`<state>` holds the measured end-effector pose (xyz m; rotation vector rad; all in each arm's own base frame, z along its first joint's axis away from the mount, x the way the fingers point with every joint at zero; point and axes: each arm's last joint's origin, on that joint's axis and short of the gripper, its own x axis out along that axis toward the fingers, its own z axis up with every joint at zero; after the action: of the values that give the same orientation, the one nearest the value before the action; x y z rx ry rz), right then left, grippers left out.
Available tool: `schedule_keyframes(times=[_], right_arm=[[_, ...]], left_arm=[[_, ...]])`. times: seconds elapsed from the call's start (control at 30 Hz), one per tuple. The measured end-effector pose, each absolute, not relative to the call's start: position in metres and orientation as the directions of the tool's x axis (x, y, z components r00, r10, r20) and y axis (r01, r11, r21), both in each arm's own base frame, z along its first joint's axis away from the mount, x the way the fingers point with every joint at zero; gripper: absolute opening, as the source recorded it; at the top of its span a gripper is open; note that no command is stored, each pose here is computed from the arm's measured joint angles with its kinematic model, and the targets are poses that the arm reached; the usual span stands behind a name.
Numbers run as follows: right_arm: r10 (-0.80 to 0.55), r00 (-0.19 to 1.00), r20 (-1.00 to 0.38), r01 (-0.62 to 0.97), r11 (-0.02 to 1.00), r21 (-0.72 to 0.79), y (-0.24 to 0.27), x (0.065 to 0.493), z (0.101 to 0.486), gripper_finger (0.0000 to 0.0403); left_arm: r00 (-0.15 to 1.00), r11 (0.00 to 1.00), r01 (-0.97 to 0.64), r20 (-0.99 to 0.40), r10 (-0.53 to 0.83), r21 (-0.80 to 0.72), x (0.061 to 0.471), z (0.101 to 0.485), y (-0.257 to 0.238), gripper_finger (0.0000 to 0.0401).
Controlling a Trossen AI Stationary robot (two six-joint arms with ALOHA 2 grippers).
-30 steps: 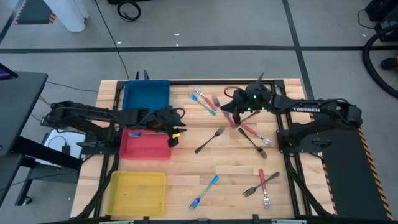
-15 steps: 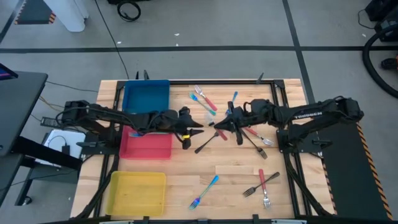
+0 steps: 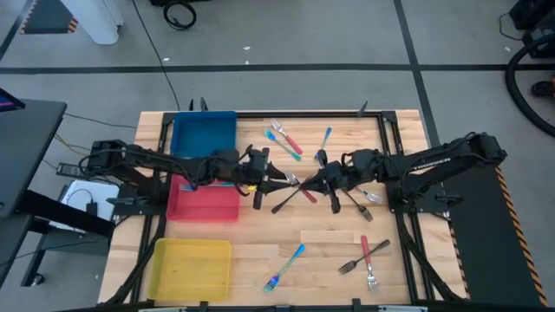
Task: Sort silverware by color (type)
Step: Put the pink fork into the blue bin
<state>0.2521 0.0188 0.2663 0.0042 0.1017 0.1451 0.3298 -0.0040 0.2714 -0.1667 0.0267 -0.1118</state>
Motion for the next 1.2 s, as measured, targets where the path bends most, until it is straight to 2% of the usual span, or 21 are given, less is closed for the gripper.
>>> schedule_keyframes(times=[0.23, 0.53, 0.83, 1.2], right_arm=[[0.111, 0.989, -0.099, -0.111, 0.994, 0.001, 0.018, 0.252, 0.266, 0.0002], [0.078, 0.995, -0.061, -0.079, 0.997, -0.01, 0.016, 0.256, 0.267, 0.0002], [0.075, 0.996, -0.052, -0.075, 0.997, -0.003, 0.016, 0.256, 0.268, 0.0002], [0.063, 0.996, -0.061, -0.063, 0.998, 0.008, 0.013, 0.256, 0.268, 0.0002]], left_arm=[[0.992, 0.979, 0.119, -0.016, -0.124, -0.168, 0.33, 0.271, -0.005, 0.0103], [0.99, 0.977, 0.138, 0.053, -0.131, -0.164, 0.33, 0.278, -0.005, 0.0103], [0.995, 0.985, 0.061, 0.086, -0.048, -0.164, 0.33, 0.281, 0.005, 0.0103], [0.989, 0.985, 0.066, 0.139, -0.044, -0.158, 0.331, 0.283, 0.016, 0.01]])
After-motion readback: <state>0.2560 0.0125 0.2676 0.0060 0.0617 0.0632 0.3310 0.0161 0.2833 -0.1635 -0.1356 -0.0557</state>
